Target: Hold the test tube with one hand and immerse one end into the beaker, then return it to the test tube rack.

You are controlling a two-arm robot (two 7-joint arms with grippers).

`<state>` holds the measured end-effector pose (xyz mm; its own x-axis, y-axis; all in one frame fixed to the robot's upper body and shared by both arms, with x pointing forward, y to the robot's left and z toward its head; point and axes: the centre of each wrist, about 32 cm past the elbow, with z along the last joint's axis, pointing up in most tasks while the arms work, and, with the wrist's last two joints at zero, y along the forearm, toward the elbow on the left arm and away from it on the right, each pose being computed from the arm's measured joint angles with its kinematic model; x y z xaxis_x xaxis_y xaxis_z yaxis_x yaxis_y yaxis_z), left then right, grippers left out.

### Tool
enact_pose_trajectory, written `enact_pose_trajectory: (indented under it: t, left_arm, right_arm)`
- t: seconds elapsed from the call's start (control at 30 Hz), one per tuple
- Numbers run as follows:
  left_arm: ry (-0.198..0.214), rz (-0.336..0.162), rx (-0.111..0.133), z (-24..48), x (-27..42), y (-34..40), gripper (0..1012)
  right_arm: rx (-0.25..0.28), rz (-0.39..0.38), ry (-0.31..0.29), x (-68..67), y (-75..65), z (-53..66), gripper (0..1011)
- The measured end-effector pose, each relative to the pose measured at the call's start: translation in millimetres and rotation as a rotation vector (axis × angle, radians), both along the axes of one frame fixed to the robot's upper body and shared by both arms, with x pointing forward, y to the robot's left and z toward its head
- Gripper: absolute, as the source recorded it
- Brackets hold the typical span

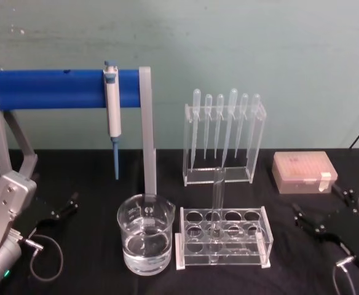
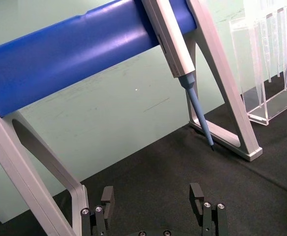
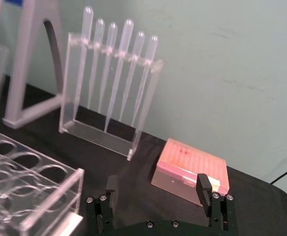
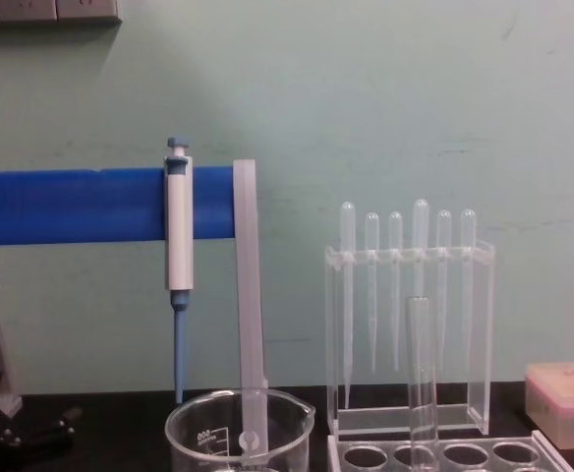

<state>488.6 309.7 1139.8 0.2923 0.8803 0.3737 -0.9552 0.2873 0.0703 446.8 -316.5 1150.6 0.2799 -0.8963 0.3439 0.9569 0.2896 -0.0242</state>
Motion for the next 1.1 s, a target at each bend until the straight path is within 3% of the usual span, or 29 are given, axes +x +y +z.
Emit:
enact_pose_trajectory:
  t: [0.13, 0.3, 0.5, 0.6, 0.7, 1.1]
  left_arm:
    - [0.000, 0.000, 0.000, 0.0, 0.0, 0.0, 1000]
    - [0.000, 0.000, 0.000, 0.0, 0.0, 0.0, 1000]
    - [0.000, 0.000, 0.000, 0.0, 0.0, 0.0, 1000]
    - [0.000, 0.000, 0.000, 0.0, 0.0, 0.0, 1000]
    - [0.000, 0.000, 0.000, 0.0, 0.0, 0.0, 1000]
    - [0.000, 0.000, 0.000, 0.0, 0.0, 0.0, 1000]
  right_arm:
    - [0.057, 0.037, 0.011, -16.0, 0.0, 10.3, 1003]
    - [0.137, 0.156, 0.064, -29.4, 8.1, 20.5, 1003]
    - [0.234, 0.257, 0.122, -28.4, 18.4, 26.5, 1003]
    - [0.301, 0.322, 0.151, -19.7, 27.5, 32.4, 1003]
    - [0.329, 0.354, 0.165, -8.7, 35.8, 36.2, 1003]
    - [0.372, 0.386, 0.221, 34.1, 66.0, 39.6, 1003]
